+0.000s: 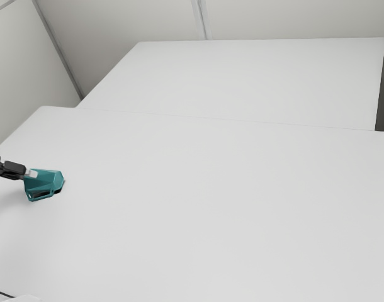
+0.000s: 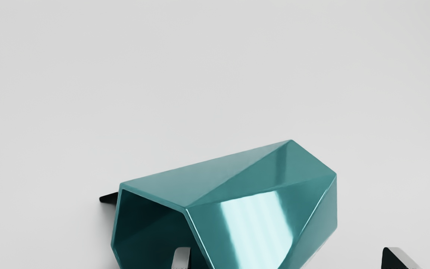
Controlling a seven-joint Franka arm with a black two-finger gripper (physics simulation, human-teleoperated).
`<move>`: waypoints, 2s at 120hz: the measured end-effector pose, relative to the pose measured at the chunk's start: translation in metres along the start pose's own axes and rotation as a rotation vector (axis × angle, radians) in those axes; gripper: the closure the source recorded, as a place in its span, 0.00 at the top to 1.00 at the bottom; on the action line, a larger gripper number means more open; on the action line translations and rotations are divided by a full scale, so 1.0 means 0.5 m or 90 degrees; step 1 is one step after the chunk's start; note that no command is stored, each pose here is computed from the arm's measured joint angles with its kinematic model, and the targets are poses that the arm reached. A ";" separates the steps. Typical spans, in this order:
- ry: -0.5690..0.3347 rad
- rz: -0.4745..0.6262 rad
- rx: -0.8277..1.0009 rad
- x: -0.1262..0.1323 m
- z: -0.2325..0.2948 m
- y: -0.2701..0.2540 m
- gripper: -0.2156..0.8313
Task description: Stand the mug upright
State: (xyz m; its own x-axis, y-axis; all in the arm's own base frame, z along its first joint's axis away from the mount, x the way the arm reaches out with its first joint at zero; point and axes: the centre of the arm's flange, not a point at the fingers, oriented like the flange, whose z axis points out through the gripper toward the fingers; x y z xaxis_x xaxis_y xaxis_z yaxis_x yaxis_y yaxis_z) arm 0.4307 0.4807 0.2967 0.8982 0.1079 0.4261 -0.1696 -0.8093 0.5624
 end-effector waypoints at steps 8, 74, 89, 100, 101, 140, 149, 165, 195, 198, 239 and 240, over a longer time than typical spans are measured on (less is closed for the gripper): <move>0.000 -0.001 -0.003 -0.001 0.002 -0.001 0.70; 0.000 0.014 -0.014 0.019 0.008 0.020 0.24; -0.001 0.025 -0.014 0.034 0.010 0.034 0.16; -0.007 0.037 -0.017 0.051 0.025 0.047 0.12; -0.008 0.038 -0.017 0.053 0.026 0.049 0.12; -0.055 0.122 -0.005 0.145 0.051 0.176 0.06; -0.096 0.165 0.011 0.187 0.059 0.244 0.06; -0.179 0.217 0.049 0.237 0.087 0.356 0.06; -0.254 0.283 0.120 0.273 0.122 0.553 0.05; -0.261 0.287 0.127 0.271 0.124 0.568 0.05; -0.321 0.277 0.222 0.241 0.158 0.684 0.05; -0.322 0.277 0.224 0.240 0.159 0.687 0.05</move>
State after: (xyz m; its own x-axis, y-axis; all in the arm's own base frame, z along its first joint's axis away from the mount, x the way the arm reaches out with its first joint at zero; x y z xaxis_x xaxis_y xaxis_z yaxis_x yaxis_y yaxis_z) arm 0.5127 0.1696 0.4847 0.8709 -0.4733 0.1324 -0.4882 -0.8642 0.1219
